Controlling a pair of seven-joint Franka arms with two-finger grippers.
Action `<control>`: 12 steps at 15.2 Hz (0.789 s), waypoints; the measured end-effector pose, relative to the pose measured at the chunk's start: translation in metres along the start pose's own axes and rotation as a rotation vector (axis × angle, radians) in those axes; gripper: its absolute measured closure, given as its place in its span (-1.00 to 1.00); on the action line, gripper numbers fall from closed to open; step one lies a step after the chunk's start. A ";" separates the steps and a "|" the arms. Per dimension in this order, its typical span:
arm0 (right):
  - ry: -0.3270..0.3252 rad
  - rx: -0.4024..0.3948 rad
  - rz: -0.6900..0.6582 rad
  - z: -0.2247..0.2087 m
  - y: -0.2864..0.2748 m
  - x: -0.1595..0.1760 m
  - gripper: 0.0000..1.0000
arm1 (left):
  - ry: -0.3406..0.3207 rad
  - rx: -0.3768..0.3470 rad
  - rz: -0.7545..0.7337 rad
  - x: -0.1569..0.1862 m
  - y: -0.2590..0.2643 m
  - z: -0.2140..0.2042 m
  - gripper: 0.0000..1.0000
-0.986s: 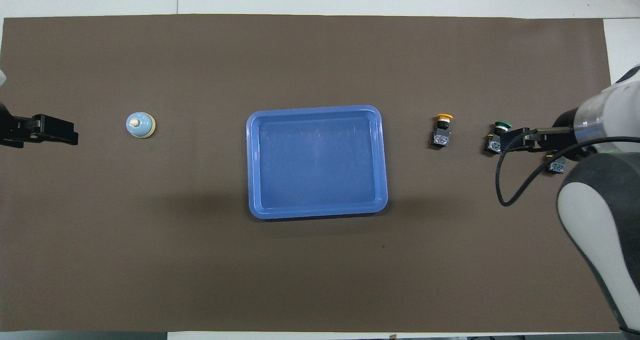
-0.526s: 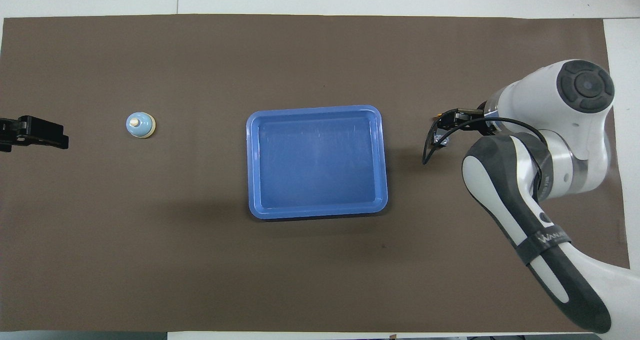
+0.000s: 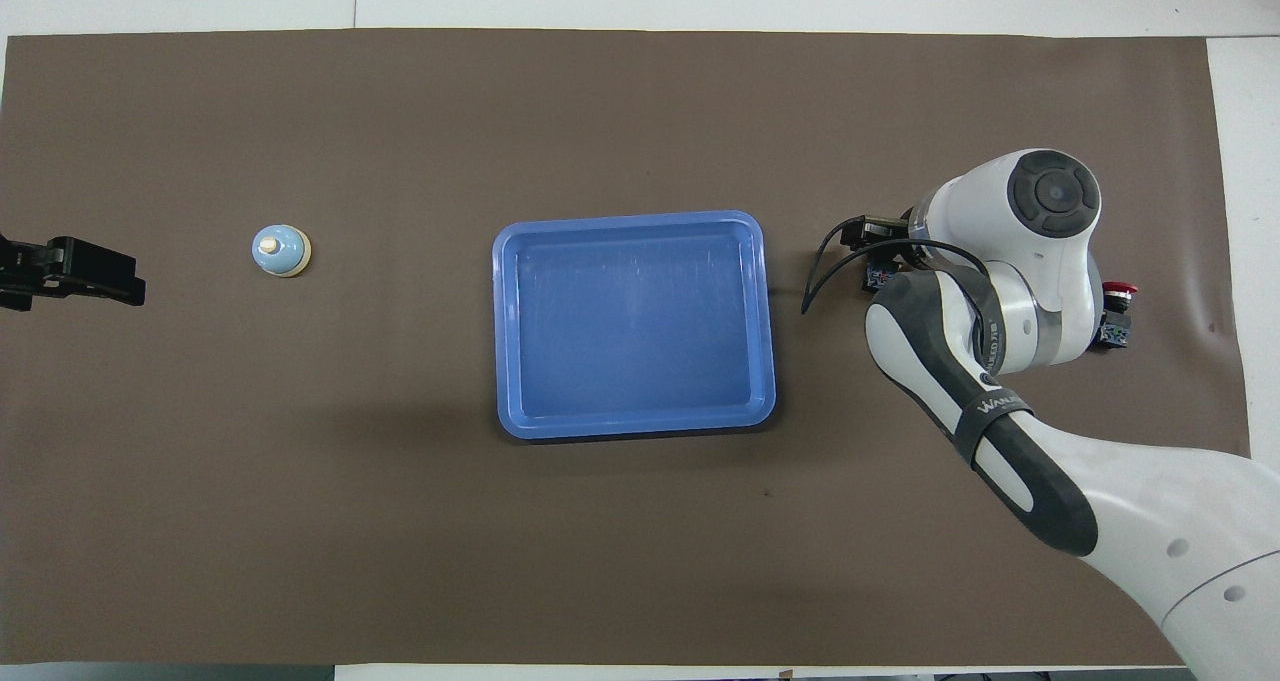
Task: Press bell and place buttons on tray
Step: 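Grasp the yellow-capped button with the right gripper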
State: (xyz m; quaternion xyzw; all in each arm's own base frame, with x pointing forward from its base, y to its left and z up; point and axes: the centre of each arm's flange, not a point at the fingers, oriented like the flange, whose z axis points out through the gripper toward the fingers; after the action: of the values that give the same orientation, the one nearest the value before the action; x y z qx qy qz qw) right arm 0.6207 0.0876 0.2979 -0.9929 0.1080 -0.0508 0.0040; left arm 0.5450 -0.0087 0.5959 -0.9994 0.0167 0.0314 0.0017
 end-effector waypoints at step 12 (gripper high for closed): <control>-0.010 -0.002 -0.022 0.003 -0.010 -0.006 -0.37 | 0.001 0.000 0.080 0.000 0.003 -0.001 -1.00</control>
State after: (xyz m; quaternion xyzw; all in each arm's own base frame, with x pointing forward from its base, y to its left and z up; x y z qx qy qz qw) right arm 0.6178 0.0988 0.2947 -0.9942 0.0972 -0.0460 0.0031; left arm 0.5448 -0.0115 0.5972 -0.9979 0.0565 0.0307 0.0006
